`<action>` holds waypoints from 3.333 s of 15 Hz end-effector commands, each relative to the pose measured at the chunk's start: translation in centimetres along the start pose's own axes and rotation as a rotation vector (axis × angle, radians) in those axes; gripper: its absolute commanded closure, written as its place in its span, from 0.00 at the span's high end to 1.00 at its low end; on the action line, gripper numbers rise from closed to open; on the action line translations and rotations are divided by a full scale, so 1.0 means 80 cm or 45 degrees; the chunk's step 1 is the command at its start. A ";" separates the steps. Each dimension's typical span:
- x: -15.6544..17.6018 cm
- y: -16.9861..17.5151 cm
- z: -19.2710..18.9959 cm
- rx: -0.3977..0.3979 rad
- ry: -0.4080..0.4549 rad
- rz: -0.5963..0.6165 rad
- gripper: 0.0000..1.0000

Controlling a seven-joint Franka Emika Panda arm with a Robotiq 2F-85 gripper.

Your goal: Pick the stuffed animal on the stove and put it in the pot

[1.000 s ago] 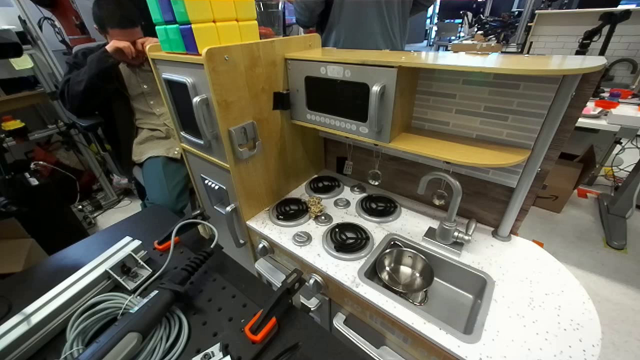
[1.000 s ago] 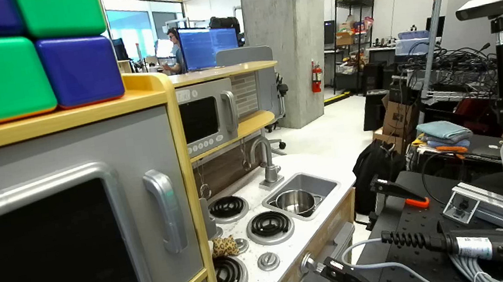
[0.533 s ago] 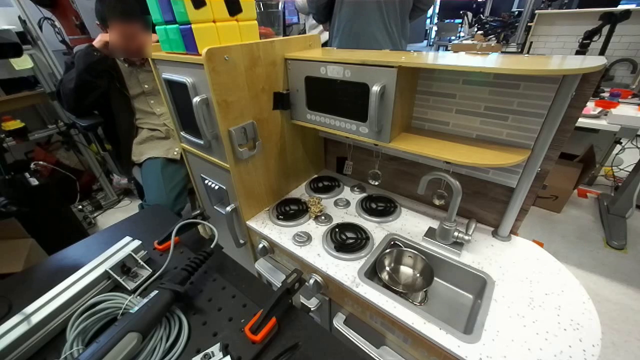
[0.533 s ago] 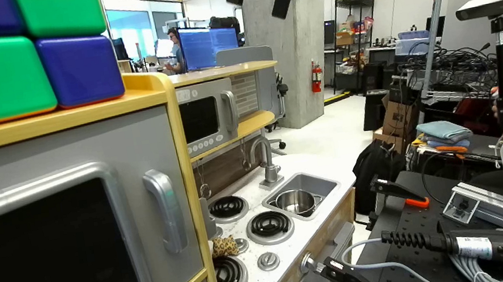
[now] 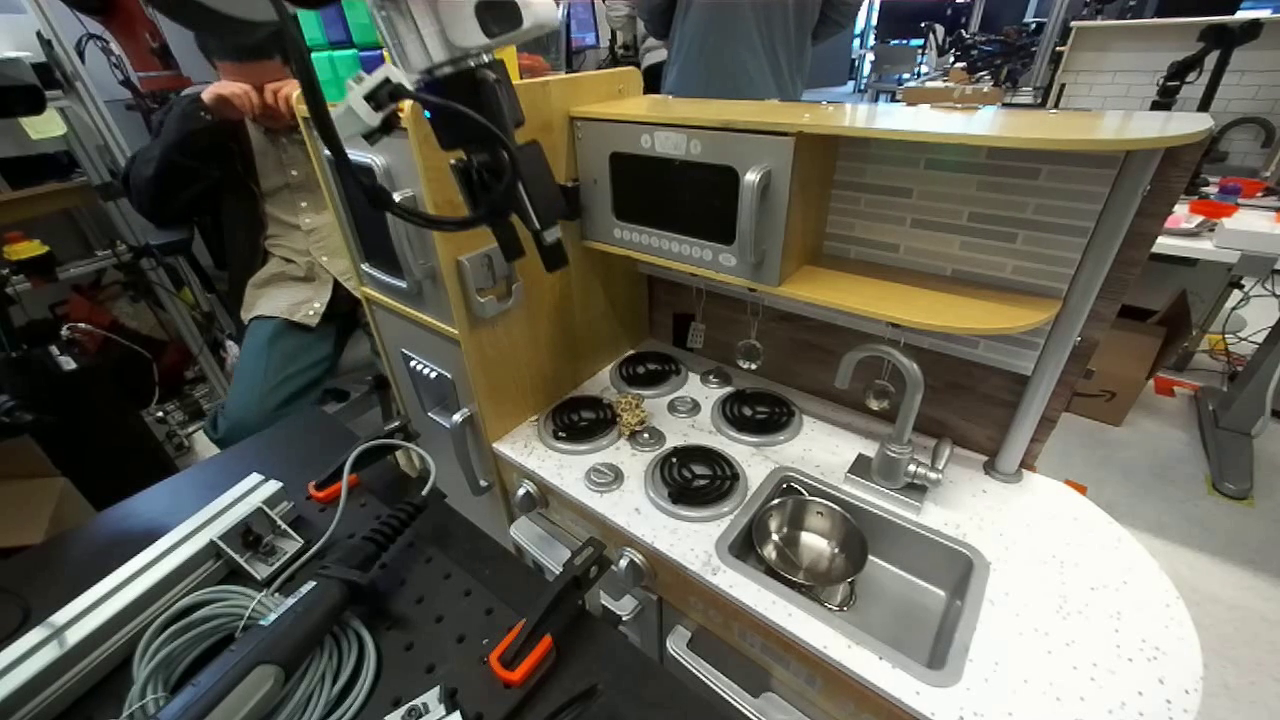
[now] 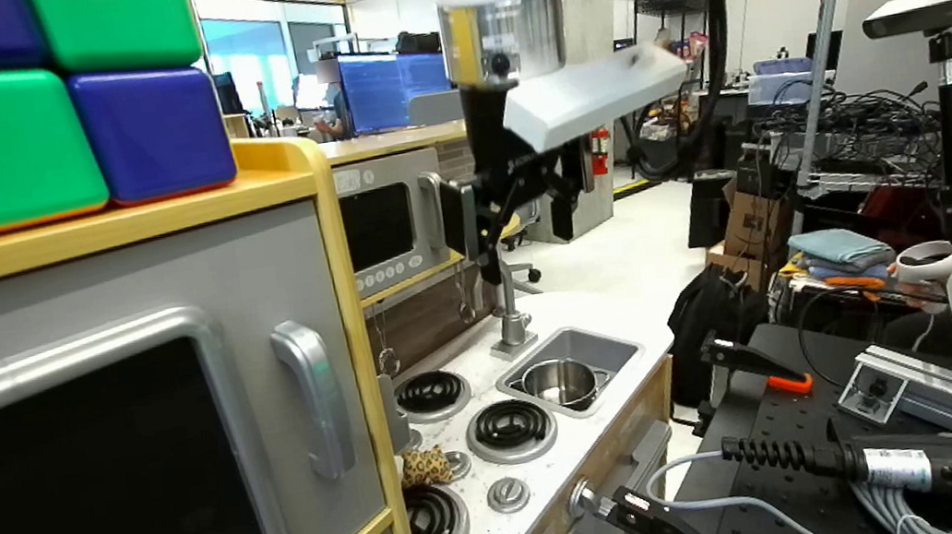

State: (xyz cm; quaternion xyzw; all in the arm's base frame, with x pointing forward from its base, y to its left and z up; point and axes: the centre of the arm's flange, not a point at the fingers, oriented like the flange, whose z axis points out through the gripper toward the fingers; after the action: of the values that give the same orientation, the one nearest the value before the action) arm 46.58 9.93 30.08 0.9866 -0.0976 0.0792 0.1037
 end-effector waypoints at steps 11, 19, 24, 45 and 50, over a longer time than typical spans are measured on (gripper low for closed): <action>0.048 0.010 0.109 -0.120 -0.080 0.110 1.00; 0.064 -0.072 0.222 0.015 -0.055 0.287 1.00; 0.098 -0.107 0.277 0.098 0.001 0.369 1.00; 0.079 -0.120 0.334 0.195 0.158 0.331 1.00; 0.083 -0.097 0.291 0.198 0.098 0.364 1.00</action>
State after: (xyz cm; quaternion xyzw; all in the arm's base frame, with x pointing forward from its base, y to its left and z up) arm 59.60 11.75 6.30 0.9583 -0.2336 0.1646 0.0077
